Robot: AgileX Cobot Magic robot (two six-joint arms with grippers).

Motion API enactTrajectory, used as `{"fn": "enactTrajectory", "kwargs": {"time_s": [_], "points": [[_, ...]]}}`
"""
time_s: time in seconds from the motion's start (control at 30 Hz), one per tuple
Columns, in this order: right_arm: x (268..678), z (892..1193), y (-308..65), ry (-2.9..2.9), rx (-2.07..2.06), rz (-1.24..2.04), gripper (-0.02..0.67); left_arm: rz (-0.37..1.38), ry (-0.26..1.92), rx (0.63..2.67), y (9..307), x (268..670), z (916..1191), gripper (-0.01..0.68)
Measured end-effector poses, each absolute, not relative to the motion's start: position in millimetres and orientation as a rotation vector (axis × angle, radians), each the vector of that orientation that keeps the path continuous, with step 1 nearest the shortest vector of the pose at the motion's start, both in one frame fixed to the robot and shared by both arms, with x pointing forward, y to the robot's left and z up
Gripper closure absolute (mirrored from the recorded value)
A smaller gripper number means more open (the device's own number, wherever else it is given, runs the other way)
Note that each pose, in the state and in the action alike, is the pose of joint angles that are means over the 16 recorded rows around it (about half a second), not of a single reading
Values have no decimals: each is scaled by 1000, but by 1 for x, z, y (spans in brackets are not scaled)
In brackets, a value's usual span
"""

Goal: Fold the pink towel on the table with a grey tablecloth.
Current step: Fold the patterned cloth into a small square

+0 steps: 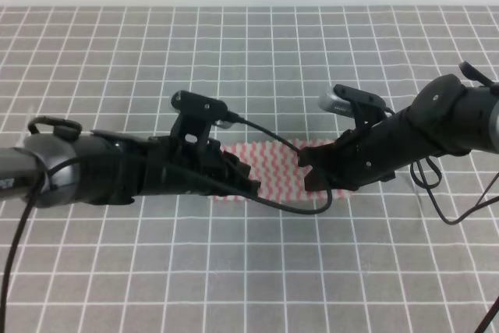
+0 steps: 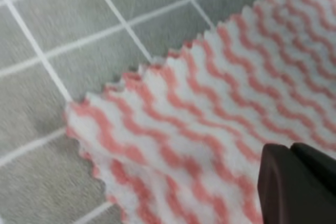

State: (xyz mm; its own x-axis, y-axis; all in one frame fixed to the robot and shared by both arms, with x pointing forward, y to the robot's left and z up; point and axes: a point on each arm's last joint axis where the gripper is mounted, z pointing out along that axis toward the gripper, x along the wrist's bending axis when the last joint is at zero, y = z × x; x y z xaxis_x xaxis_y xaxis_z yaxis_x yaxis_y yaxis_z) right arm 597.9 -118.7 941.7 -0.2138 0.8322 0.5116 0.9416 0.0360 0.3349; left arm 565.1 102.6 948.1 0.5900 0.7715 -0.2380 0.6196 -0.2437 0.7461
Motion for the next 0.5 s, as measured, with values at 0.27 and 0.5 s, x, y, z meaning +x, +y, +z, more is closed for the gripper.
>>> {"fn": "enactTrajectory", "kwargs": {"time_s": [0.27,0.5], "points": [[598,942,-119,-2126,-1848,-926,664,219,1160,1962,105,571,936,673],[597,943,-119,-2126,-1846,-927,664,277,1192,1999,110,575,927,673]]}}
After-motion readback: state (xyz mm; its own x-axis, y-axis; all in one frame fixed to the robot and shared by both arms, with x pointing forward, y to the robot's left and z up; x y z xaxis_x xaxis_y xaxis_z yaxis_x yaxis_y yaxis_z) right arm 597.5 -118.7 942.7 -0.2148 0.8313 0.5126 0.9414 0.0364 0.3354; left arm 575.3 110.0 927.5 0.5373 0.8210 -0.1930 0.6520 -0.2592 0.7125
